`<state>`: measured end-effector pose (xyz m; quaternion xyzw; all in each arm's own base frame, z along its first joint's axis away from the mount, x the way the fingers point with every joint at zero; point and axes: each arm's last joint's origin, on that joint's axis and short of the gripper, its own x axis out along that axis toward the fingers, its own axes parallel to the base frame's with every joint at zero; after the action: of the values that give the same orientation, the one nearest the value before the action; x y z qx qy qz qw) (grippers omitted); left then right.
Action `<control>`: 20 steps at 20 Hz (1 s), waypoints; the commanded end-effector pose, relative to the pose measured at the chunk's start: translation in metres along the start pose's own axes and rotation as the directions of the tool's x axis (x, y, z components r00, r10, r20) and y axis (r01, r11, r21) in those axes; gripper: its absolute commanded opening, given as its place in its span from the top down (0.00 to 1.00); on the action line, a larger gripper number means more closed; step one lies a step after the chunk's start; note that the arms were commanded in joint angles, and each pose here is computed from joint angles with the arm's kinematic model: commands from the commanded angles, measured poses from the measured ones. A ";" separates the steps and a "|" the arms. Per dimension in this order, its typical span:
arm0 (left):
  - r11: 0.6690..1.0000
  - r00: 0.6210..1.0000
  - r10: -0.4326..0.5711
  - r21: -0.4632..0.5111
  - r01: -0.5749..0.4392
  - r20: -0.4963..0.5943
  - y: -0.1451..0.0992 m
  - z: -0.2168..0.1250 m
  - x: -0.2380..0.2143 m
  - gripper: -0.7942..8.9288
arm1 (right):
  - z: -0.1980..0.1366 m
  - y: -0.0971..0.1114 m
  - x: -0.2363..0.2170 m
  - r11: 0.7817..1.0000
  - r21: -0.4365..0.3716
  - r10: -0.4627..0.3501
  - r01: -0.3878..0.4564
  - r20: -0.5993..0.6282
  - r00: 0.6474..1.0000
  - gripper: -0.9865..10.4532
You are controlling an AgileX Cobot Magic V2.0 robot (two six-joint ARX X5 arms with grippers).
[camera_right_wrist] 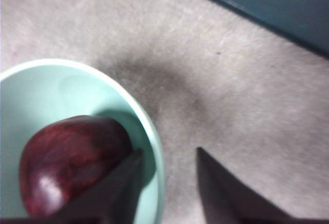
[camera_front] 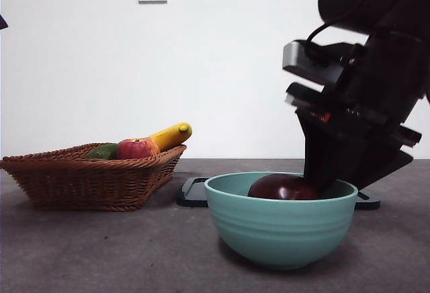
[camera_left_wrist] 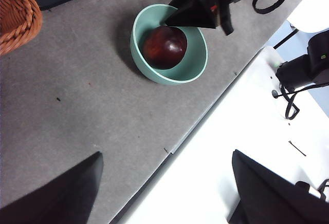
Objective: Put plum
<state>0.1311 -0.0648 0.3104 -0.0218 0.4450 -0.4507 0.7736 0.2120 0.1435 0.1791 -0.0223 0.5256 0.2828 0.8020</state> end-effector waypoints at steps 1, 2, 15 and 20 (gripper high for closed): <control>1.000 1.000 -0.007 0.026 0.007 0.010 -0.001 0.003 -0.001 0.51 | 0.002 0.004 0.005 1.000 -0.006 0.006 -0.006 0.001 1.000 0.88; 1.000 1.000 -0.007 0.027 0.007 0.010 -0.001 0.003 -0.001 0.51 | 0.002 0.005 0.004 1.000 -0.010 0.009 -0.009 0.009 1.000 0.91; 1.000 1.000 -0.006 0.030 0.005 0.019 -0.001 0.004 -0.001 0.51 | 0.054 0.009 -0.031 1.000 -0.001 0.031 -0.031 0.137 0.990 0.91; 1.000 1.000 -0.006 0.031 0.005 0.020 -0.001 0.004 -0.001 0.51 | 0.101 -0.023 -0.037 0.999 0.037 -0.036 0.030 0.177 0.983 0.91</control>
<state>0.1320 -0.0652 0.3110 -0.0210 0.4397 -0.4516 0.7761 0.2946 0.1383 0.2480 0.0177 0.4638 0.2518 0.8492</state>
